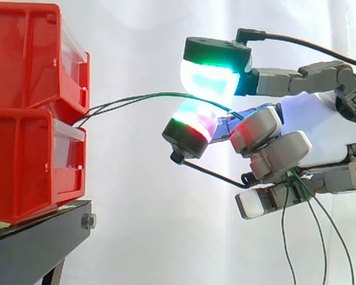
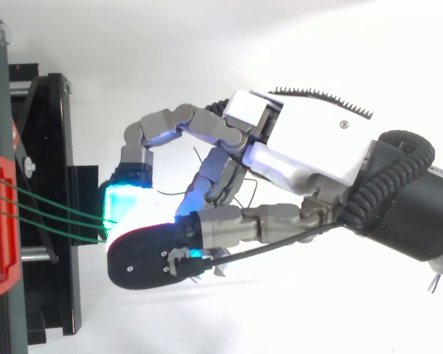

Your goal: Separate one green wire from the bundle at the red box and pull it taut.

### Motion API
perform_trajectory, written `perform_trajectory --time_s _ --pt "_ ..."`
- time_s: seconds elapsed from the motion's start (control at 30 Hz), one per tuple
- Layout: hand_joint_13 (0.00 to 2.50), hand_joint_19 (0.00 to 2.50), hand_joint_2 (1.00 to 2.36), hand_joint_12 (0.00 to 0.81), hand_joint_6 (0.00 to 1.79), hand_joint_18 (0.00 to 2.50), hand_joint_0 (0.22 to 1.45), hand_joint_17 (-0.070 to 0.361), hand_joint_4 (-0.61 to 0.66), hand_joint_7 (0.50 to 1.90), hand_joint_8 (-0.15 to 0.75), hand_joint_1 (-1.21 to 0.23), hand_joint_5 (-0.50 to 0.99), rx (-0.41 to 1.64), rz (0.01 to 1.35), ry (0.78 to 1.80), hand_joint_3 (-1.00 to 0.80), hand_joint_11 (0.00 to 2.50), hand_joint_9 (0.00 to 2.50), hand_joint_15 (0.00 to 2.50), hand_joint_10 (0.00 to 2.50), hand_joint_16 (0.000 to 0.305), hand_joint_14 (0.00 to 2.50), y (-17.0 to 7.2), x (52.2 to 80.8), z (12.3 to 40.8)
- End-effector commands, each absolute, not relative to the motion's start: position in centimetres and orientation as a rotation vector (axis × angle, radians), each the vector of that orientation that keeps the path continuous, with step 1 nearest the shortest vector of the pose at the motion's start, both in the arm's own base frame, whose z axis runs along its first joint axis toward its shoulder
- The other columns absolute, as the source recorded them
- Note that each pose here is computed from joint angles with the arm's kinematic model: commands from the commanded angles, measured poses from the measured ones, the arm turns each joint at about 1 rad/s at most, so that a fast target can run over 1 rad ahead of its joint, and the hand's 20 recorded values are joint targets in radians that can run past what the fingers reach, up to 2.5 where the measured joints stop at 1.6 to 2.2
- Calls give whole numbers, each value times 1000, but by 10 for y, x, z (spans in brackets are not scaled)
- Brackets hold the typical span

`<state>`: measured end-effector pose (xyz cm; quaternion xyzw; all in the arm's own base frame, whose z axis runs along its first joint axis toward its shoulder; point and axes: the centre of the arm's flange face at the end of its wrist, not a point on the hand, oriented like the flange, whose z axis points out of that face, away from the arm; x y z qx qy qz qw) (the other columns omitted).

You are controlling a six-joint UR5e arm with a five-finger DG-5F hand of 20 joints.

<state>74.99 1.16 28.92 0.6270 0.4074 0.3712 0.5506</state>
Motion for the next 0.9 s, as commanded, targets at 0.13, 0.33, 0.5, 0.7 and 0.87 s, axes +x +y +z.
perform_trajectory --time_s 0.13,0.33,0.5,0.7,0.87 --pt "1600 583 1006 447 881 1111 582 153 28 1145 315 -671 -133 1483 878 964 -95 1012 1527 1099 23 68 23 12 750 289" --pt "1607 568 1001 452 857 1128 580 160 40 1114 321 -606 -126 1483 878 964 -74 1002 1541 1086 23 71 23 12 750 289" --pt "1609 570 1015 451 818 1126 586 160 61 1097 321 -578 -115 1484 877 965 -69 953 1554 1070 25 71 23 12 750 289" --pt "1590 567 1000 451 825 1124 590 162 89 1092 327 -681 -132 1485 874 968 -21 994 1497 1083 19 72 23 11 749 289" --pt "1508 614 1014 410 868 1026 607 142 65 1065 295 -792 -164 1485 874 968 -53 1040 1377 1114 22 63 24 11 749 289"
